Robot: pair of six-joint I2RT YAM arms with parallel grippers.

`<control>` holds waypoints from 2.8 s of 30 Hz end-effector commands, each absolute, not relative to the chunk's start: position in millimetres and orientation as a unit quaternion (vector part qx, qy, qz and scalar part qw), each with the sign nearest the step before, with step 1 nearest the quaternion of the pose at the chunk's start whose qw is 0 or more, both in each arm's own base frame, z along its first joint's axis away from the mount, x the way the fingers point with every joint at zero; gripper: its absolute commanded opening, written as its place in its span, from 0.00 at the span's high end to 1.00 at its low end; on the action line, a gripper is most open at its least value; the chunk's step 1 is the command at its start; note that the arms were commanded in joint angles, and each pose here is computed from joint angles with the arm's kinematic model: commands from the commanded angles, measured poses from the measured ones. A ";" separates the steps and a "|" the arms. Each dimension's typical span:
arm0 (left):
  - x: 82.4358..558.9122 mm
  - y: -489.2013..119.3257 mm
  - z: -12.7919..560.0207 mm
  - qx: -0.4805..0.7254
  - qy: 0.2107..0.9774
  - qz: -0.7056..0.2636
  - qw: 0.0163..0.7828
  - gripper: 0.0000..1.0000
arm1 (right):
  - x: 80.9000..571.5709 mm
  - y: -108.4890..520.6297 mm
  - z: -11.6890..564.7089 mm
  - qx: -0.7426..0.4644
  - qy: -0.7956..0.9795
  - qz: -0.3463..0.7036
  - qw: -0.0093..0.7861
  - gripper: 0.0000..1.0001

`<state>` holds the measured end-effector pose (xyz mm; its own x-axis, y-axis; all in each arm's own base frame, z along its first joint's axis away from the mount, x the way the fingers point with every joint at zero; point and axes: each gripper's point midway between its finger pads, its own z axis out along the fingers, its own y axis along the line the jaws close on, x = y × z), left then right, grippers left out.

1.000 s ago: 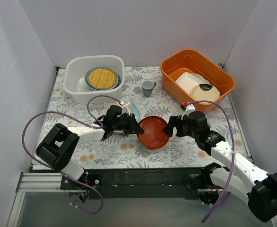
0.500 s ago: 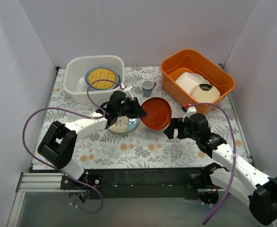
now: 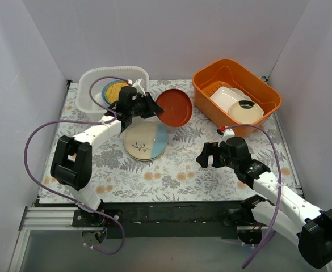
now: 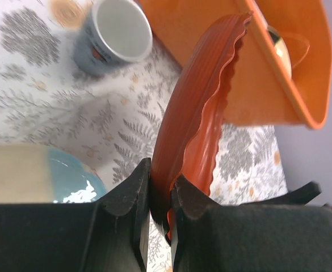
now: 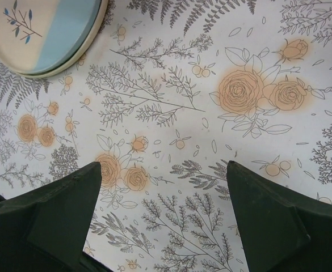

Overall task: Place the plates into the plastic bin on the countertop
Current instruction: Place the plate in the plastic bin.

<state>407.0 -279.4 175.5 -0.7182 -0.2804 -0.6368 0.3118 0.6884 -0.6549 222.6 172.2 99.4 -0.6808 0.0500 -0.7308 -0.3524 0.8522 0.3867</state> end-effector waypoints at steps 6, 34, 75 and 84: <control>462.6 -206.7 259.0 -0.068 0.794 -0.413 0.441 1.00 | 216.1 168.7 82.5 -0.084 0.884 0.255 0.382 0.02; 504.5 -50.6 265.5 -0.261 0.748 -0.381 0.476 1.00 | 219.9 172.9 78.0 -0.101 0.891 0.249 0.367 0.02; 528.4 -12.4 186.5 -0.311 0.797 -0.261 0.447 0.41 | 226.7 185.6 76.5 -0.111 0.892 0.262 0.350 0.02; 503.1 -1.5 251.5 -0.314 0.757 -0.246 0.518 0.02 | 229.2 188.9 76.8 -0.117 0.893 0.265 0.346 0.02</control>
